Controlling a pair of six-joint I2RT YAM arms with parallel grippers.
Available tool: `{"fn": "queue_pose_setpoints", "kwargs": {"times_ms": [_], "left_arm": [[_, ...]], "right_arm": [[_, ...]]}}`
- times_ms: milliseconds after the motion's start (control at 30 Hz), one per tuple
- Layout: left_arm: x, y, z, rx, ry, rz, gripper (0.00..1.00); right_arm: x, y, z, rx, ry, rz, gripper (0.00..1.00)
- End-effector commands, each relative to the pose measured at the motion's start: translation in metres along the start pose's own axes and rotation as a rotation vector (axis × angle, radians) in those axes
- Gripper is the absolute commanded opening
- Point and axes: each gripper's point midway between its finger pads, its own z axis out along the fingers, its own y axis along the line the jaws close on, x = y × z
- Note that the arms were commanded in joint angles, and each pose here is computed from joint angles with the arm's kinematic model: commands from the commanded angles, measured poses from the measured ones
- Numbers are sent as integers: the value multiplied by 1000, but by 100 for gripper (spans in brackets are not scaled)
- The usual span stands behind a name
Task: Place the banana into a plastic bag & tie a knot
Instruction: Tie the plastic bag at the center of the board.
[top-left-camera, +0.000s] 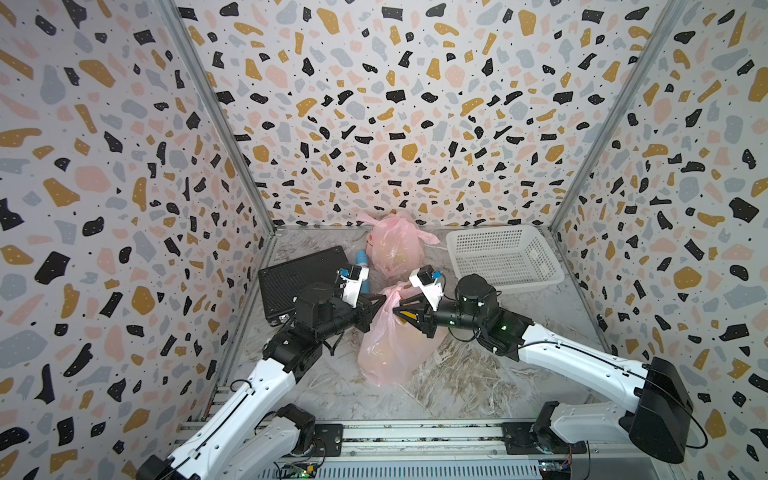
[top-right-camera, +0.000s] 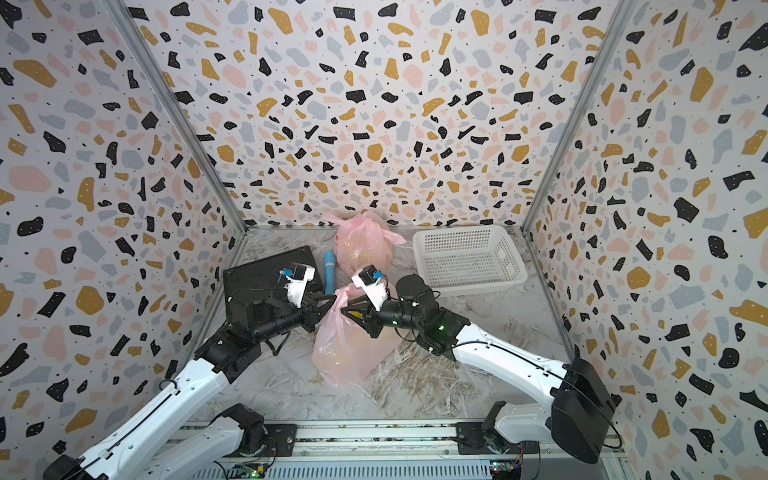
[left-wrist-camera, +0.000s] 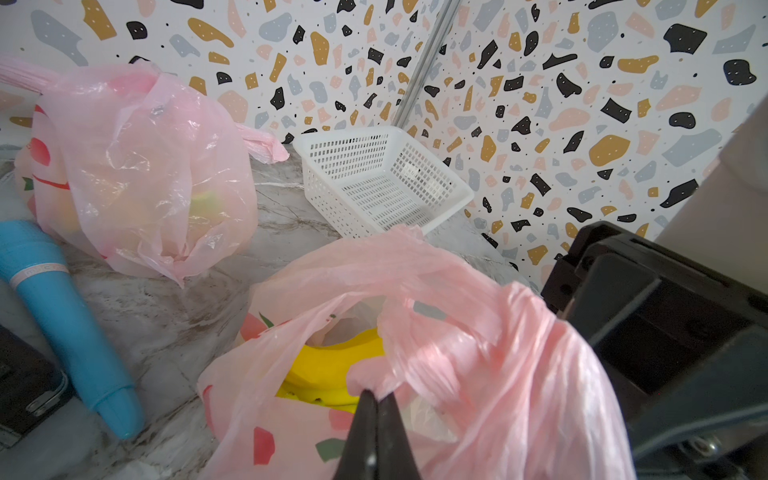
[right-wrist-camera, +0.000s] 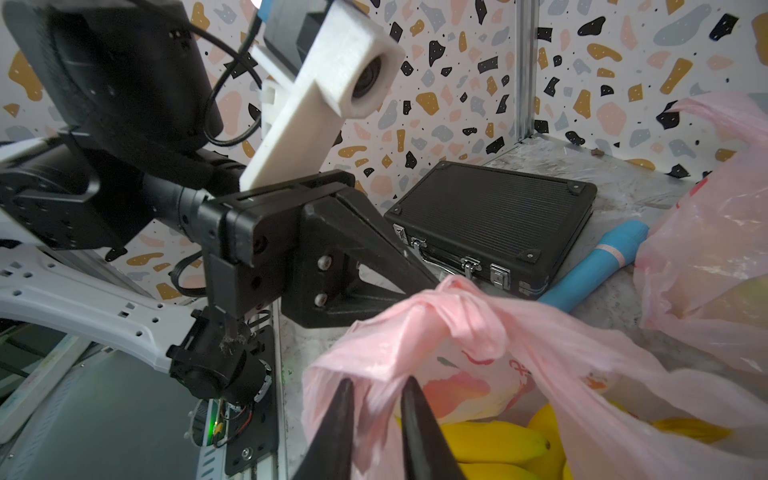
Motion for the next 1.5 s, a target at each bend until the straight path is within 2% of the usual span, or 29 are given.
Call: {"fn": "queue_pose_setpoints", "kwargs": {"times_ms": [0, 67, 233, 367, 667, 733, 867, 1000, 1100, 1333, 1467], "left_arm": [[-7, -5, -3, 10, -39, 18, 0], [-11, 1, -6, -37, -50, 14, 0], [-23, 26, -24, -221, -96, -2, 0], [-29, 34, -30, -271, -119, -15, 0], [-36, 55, -39, -359, -144, -59, 0], [-36, 59, -41, -371, -149, -69, 0], [-35, 68, -44, -395, -150, -93, 0], [-34, 73, -45, -404, -148, -106, 0], [-32, 77, -45, -406, -145, -113, 0], [-22, 84, -41, -387, -125, -158, 0], [-20, 81, -38, -348, -120, -172, 0]], "right_arm": [[-13, 5, -2, -2, -9, -1, 0], [-7, 0, -4, 29, 6, 3, 0], [4, -26, -24, 214, 14, 22, 0], [12, -36, -39, 305, 42, 41, 0], [33, -32, -68, 342, 87, 86, 0], [29, -35, -78, 381, 61, 109, 0], [30, -51, -107, 546, 44, 185, 0], [41, -53, -118, 586, 71, 229, 0], [61, -58, -122, 618, 128, 252, 0], [108, -92, -147, 877, 316, 280, 0], [109, -90, -141, 853, 334, 283, 0]]}}
